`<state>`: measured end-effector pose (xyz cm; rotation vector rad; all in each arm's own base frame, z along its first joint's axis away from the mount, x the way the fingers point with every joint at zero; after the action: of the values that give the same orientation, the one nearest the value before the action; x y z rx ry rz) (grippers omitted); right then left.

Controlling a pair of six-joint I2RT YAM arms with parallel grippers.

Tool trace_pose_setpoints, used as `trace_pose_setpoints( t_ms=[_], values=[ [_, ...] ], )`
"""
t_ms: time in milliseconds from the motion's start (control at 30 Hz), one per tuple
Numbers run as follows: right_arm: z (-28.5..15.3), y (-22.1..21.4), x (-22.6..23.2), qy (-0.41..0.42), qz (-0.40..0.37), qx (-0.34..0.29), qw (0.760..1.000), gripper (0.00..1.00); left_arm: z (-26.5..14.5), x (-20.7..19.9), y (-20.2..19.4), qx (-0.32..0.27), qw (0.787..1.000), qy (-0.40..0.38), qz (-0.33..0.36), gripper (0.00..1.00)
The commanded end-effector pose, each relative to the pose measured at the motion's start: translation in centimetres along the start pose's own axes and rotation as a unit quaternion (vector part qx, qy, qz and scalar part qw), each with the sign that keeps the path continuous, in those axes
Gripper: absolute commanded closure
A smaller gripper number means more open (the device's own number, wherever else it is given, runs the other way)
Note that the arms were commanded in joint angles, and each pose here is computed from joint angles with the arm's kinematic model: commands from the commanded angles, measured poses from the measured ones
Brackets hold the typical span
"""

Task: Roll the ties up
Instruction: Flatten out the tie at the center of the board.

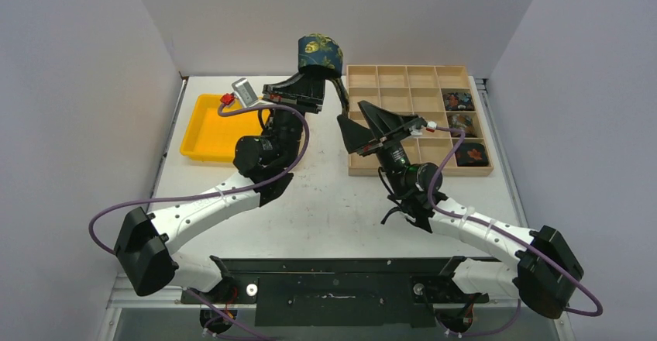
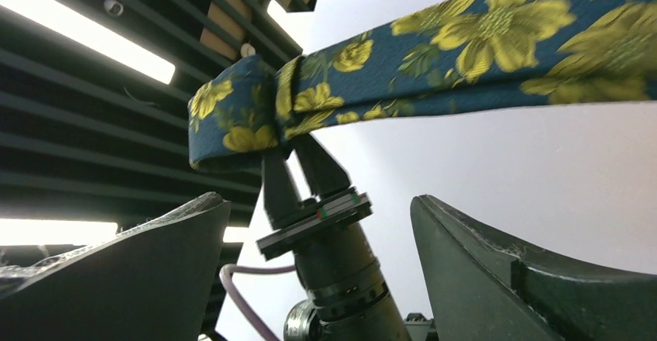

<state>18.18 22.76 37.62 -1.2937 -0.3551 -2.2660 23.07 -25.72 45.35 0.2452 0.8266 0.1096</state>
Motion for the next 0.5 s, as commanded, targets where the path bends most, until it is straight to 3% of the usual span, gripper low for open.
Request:
trace_pose_setpoints(
  t_ms=[0,467],
  values=[
    [1.3,1.1,1.4,0.046,0.048,-0.034,0.997,0.1,1.1,-2.5,1.2,-0.026,0.997,-0.06,-0.037,1.0],
    [2.6,1.8,1.4,0.088,0.071,-0.016,0.993,0.1,0.9,-3.5,0.4,0.012,0.993,-0.109,-0.034,1.0]
  ],
)
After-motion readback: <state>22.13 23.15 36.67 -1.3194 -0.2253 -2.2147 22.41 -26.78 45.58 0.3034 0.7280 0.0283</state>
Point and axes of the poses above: each gripper's point midway between its finger pads, its own z axis out along the fingers, its own x axis along the line the jaws close on, y = z × x, the point moved 10 cm from there along -z, back along the fingers, and after that the axes turned 10 degrees about -z, right-handed, at the moved point
